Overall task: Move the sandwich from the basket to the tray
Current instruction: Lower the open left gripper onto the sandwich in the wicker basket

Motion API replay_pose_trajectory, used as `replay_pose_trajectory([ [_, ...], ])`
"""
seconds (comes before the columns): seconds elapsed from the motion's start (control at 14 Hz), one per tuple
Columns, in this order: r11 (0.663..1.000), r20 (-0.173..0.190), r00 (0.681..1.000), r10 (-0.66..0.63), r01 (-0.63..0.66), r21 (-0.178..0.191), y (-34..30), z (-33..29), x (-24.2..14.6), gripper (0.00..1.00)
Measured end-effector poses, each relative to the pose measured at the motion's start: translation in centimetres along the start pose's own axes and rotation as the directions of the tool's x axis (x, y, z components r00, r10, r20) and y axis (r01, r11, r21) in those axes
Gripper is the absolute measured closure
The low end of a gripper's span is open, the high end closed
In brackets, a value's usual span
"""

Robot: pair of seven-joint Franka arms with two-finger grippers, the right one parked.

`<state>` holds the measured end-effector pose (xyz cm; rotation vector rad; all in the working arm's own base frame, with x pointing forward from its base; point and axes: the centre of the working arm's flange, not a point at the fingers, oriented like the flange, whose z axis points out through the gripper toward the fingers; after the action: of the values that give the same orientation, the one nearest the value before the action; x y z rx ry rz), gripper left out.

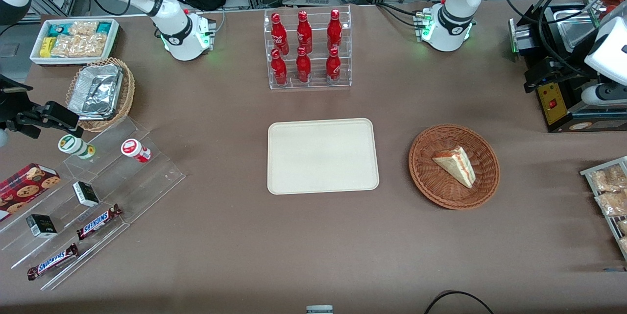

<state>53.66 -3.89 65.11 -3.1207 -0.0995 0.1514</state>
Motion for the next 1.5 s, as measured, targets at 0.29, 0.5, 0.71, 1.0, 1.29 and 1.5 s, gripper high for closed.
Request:
replay_pose_trajectory([
  [0.29, 1.0, 0.01, 1.0, -0.001, 0.001, 0.004, 0.0, 0.4, 0.2, 0.0],
  [0.5, 1.0, 0.037, 0.999, -0.013, 0.013, 0.007, 0.1, 3.7, 1.7, 0.0],
  [0.71, 0.998, 0.046, 0.997, -0.063, 0.063, 0.006, 0.6, 11.2, 4.5, 0.0],
  [1.0, 0.983, 0.037, 0.983, -0.182, 0.182, 0.005, 1.0, 20.0, 5.4, 0.0],
  [1.29, 0.913, -0.025, 0.913, -0.407, 0.407, -0.027, 2.4, 24.9, 5.1, 0.0],
  [1.5, 0.851, -0.024, 0.851, -0.525, 0.524, -0.039, 4.1, 28.5, 4.4, 0.0],
])
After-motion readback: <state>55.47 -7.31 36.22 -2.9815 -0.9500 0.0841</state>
